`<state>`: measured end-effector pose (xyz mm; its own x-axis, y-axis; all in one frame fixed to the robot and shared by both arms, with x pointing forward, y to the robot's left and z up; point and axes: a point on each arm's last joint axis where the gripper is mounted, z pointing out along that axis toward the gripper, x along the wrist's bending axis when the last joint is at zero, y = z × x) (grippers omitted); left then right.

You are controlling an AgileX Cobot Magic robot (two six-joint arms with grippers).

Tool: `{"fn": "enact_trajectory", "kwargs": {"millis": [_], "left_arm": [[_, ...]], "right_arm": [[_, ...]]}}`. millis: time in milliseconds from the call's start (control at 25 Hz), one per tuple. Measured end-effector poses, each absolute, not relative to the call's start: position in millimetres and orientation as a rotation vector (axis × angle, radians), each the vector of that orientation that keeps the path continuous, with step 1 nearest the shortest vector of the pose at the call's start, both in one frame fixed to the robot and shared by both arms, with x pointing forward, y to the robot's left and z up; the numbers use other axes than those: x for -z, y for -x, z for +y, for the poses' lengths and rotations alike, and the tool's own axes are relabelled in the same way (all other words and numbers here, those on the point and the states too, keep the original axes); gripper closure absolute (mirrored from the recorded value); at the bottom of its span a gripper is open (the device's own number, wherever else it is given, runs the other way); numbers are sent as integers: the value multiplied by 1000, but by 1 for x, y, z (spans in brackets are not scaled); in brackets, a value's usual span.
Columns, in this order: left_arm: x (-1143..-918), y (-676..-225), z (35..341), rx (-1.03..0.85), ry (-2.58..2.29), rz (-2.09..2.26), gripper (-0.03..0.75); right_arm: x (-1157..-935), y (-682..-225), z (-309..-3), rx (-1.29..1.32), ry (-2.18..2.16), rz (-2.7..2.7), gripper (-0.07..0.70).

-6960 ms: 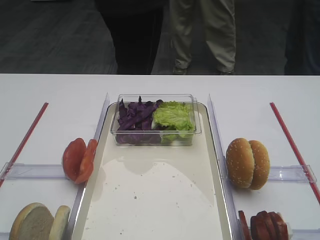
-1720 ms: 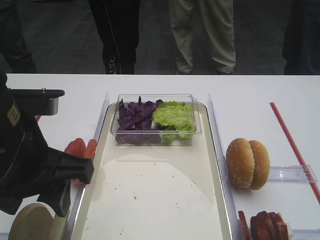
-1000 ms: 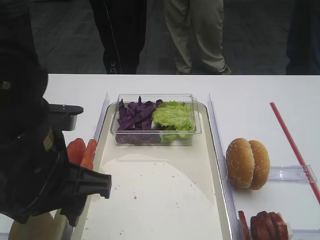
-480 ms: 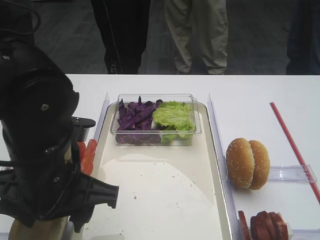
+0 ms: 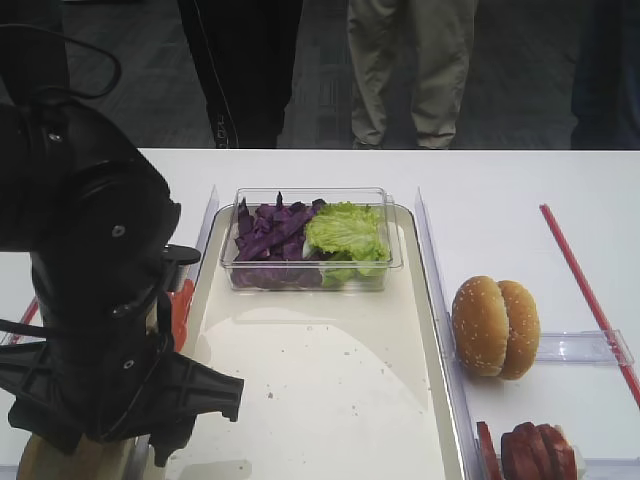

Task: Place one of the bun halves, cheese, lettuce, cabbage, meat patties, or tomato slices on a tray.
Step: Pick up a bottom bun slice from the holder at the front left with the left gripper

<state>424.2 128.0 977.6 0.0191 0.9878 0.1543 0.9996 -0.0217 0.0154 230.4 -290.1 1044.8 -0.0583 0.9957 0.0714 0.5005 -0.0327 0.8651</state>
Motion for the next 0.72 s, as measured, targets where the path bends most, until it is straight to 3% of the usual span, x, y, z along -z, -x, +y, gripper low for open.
{"fn": "enact_trajectory", "kwargs": {"millis": [320, 720], "left_arm": [[-972, -426, 126, 183, 2163, -2117, 266], [-972, -426, 126, 183, 2162, -2116, 374]], "right_arm": [[-1045, -230, -290, -1013, -1593, 1620, 169], [-1045, -230, -290, -1013, -1593, 1620, 169]]}}
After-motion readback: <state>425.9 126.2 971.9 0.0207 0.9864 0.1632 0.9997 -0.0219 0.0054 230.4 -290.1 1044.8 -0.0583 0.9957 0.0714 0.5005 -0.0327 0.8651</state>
